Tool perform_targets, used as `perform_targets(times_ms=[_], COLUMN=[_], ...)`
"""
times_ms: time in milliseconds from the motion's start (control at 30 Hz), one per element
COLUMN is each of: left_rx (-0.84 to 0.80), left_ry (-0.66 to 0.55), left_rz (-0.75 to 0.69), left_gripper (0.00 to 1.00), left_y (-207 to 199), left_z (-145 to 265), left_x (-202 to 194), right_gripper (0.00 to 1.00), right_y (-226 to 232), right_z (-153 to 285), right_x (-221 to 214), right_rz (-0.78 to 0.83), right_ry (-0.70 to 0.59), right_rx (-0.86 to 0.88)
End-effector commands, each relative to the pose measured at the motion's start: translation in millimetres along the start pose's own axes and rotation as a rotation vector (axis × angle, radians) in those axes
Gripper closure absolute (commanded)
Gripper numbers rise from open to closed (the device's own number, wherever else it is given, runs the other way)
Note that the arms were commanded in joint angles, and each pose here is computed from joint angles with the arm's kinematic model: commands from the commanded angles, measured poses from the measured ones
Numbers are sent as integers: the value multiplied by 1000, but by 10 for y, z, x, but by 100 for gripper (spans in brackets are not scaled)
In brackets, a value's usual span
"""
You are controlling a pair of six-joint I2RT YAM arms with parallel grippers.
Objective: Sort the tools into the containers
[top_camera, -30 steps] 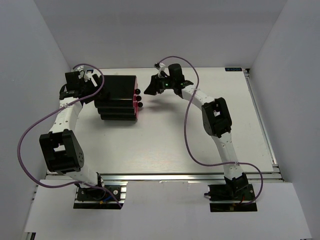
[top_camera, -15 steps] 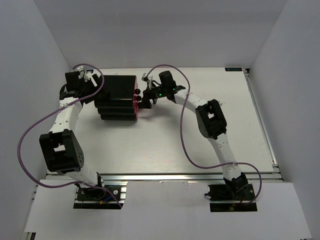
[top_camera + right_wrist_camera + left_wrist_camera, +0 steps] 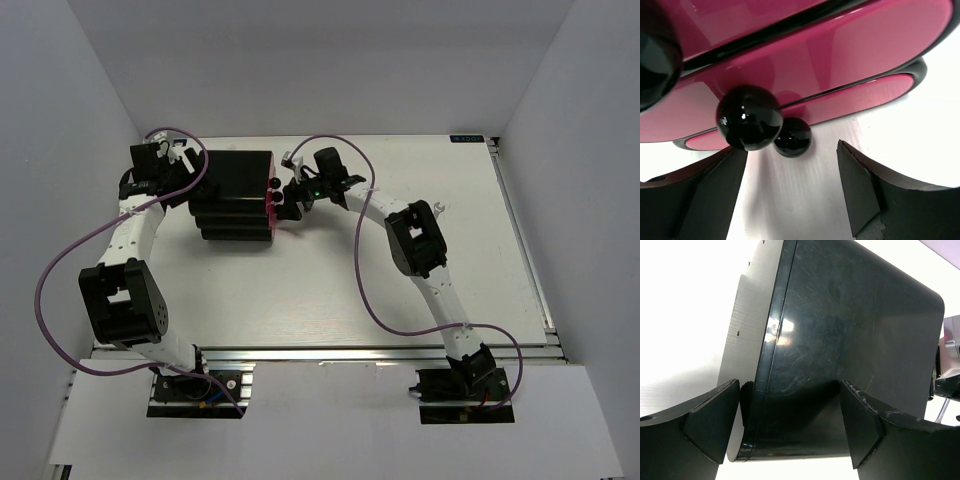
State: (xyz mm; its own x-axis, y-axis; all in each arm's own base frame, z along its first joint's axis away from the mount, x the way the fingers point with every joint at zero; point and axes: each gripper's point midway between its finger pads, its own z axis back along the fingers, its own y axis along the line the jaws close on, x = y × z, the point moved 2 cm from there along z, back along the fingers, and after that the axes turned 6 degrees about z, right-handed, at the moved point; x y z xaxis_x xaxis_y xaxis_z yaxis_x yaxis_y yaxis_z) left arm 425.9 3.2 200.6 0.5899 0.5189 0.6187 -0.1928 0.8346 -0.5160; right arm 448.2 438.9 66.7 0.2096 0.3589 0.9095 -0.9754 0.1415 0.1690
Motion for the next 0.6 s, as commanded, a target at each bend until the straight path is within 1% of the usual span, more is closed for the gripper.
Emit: perform_targets(times_ms=[0, 133, 200, 567], left_rx=[-44, -48, -50, -59], left_ry=[114, 113, 112, 114], left_rz=[22, 27, 28, 38], left_gripper=[11, 11, 11, 11], left_y=[-80, -84, -90, -100], left_z=[-53, -60, -58, -56], left_x=[-284, -288, -284, -302], right_gripper=[23, 25, 27, 36], right_y=[-94, -95, -90, -94], right_z=[49, -7, -40, -132], right_x=[161, 175, 280, 331], right_rz=[44, 20, 43, 33], right_ry=[-30, -49, -82, -98], right_rx=[-35, -19, -10, -25])
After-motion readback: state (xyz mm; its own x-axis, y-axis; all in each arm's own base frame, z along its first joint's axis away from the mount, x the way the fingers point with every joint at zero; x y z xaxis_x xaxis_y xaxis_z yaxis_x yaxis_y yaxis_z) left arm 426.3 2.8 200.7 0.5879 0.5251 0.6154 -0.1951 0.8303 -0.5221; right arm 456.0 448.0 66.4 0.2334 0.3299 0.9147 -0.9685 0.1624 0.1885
